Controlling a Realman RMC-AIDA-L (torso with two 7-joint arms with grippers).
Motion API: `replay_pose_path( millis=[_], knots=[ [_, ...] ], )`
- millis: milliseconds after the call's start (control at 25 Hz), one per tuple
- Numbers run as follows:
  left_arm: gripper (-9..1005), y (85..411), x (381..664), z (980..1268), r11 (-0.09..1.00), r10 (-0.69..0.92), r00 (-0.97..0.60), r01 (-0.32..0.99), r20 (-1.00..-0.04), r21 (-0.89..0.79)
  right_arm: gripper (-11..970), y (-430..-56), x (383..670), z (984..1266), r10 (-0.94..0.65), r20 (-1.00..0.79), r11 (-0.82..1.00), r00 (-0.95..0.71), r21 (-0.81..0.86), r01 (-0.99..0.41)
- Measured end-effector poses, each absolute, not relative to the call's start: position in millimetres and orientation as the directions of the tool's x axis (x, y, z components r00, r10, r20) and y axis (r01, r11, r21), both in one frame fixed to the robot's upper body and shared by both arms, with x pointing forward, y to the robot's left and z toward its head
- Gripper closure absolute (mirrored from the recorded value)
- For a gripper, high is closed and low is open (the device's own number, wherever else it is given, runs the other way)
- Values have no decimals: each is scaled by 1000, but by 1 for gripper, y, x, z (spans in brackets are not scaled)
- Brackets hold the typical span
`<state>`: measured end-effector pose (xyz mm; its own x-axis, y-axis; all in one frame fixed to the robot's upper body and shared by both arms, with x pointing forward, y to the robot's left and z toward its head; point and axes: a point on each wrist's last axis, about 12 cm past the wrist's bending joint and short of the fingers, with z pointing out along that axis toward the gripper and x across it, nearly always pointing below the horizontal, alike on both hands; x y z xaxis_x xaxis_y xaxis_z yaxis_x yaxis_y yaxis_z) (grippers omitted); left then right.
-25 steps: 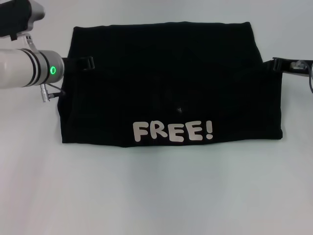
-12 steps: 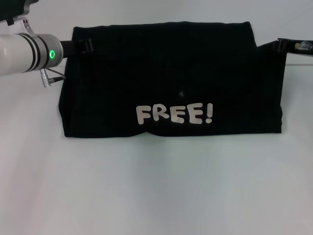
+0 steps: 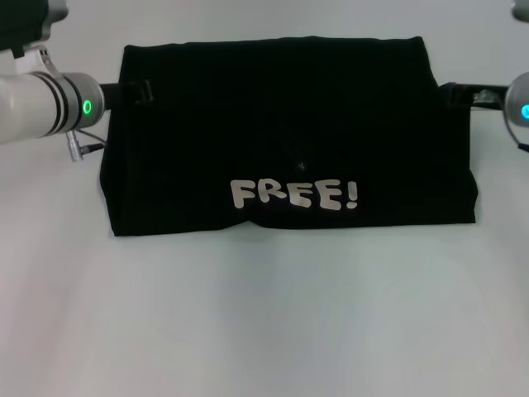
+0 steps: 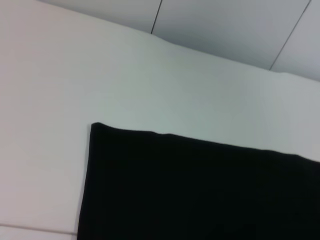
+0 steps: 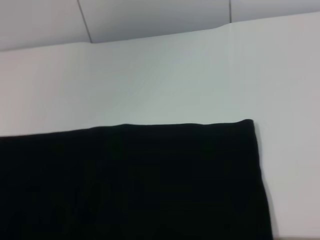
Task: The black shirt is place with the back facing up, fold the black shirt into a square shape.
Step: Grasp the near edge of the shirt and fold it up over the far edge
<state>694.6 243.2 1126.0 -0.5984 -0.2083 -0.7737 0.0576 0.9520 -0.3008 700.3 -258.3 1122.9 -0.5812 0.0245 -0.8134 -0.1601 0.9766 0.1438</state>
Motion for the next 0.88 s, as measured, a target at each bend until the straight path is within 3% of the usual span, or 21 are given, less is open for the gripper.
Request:
replay_pose_path(
  millis=[680,880],
  knots=[
    [958,216,687,1113,966,-72,-620,153,-781,-211,762,-243,700,1117,-69,-803,973,-591,76,-217],
    [883,213,685,1117,949,-70,-664,186,-744,-255,737,-250,701,1123,-32,-787,971,-616,122,-206]
  ],
)
